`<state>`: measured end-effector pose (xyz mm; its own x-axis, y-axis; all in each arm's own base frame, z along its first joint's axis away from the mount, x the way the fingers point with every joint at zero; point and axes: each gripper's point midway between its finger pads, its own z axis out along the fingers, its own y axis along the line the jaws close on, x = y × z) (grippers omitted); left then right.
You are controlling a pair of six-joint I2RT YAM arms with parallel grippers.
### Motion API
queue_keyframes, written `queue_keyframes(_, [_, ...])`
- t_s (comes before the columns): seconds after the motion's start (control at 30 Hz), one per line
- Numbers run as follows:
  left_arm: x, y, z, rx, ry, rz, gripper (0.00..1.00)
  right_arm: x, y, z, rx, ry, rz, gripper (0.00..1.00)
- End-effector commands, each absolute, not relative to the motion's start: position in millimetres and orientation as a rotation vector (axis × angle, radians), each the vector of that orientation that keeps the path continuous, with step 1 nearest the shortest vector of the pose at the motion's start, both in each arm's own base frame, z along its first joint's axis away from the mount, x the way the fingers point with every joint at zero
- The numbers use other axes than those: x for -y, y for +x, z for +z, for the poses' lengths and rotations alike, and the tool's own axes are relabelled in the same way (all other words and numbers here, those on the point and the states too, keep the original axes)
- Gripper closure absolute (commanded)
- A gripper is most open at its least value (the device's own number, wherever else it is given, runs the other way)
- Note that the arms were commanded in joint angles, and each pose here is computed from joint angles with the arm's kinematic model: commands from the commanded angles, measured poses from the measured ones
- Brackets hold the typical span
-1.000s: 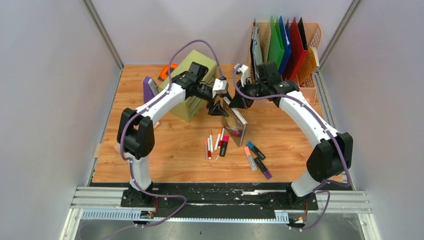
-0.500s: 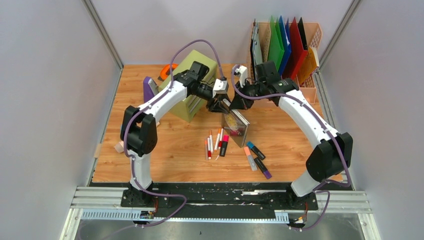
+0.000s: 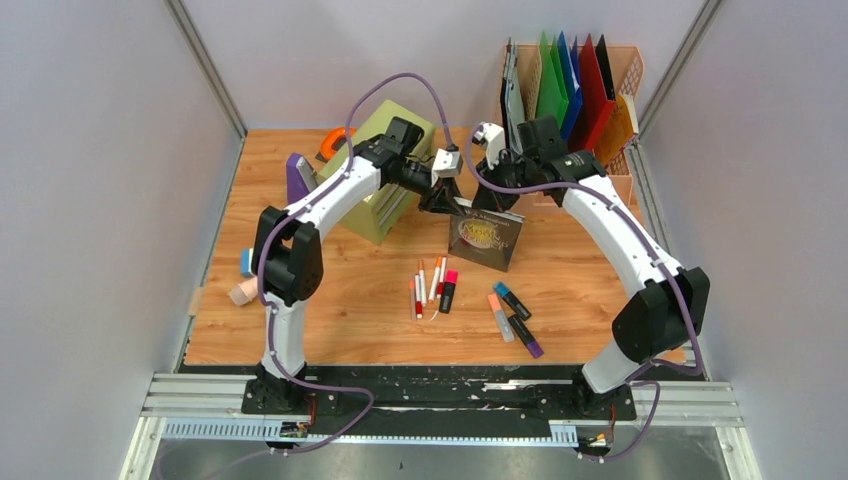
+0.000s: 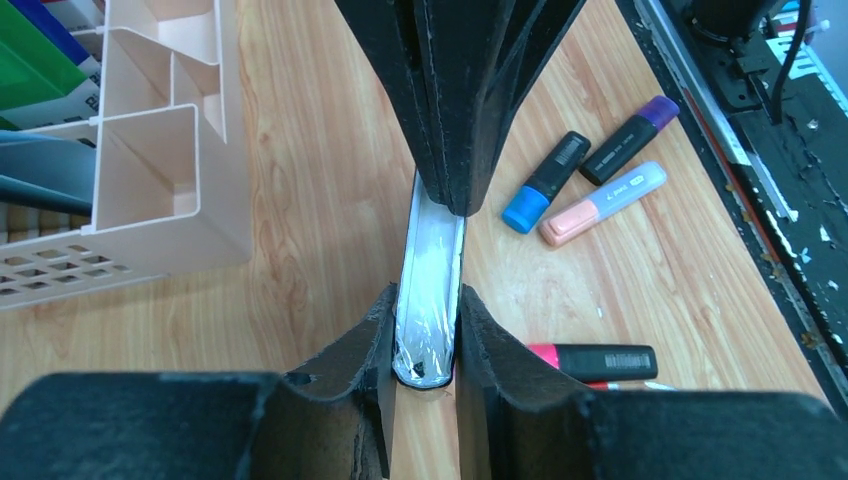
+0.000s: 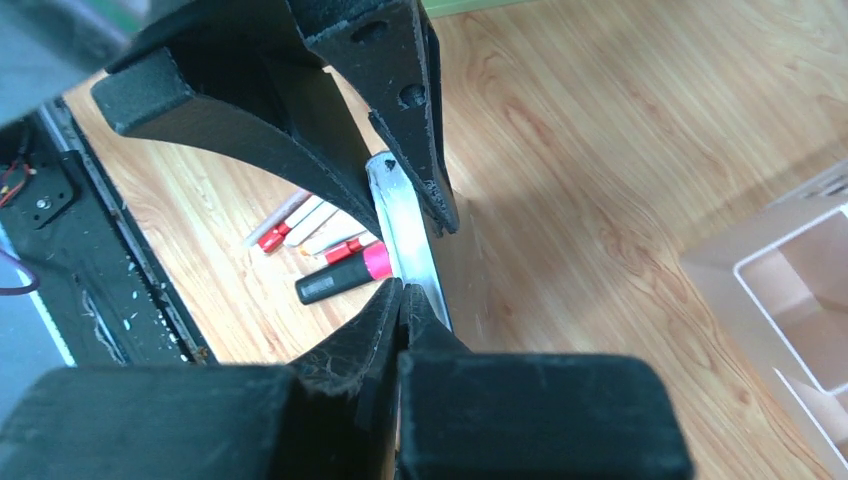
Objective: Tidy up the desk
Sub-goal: Pick up the book from the center of the board.
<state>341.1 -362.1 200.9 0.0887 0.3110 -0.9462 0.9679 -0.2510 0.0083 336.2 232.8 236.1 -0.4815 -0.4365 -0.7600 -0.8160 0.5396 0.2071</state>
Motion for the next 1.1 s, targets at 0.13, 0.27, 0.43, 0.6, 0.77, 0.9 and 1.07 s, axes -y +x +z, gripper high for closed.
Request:
queue_keyframes(0.13, [374.8,381.8,234.5,-1.163,1.622,-1.036,0.79,-210.3,336.4,254.3,-2.152,-0.958,0.607,0.96])
queue_keyframes(0.27, [372.1,377.4,235.5,-1.211,1.581,-1.055,0.88,-198.8,342.5,270.1,-2.135,-0.894,0.578,0.76])
queue_keyframes(0.43, [368.2,379.9,249.7,-1.213,1.507,-0.990,1.00,-186.5,351.3,296.7,-2.081,-0.828,0.535,0.46])
queue_keyframes(0.6, [362.6,380.2,265.7,-1.284,1.426,-0.969,1.00,-176.3,355.6,323.9,-2.021,-0.773,0.486,0.28])
queue_keyframes(0.77, [347.8,380.1,282.9,-1.352,1.349,-0.872,1.00,-171.4,354.0,337.0,-1.984,-0.742,0.472,0.22])
queue_keyframes(0.9, [334.5,381.7,316.6,-1.385,1.245,-0.787,1.00,-172.9,355.2,340.2,-1.970,-0.724,0.484,0.21])
queue_keyframes(1.07, [321.0,399.6,349.1,-1.514,0.983,-0.741,1.00,-173.9,362.3,343.9,-1.952,-0.696,0.481,0.21])
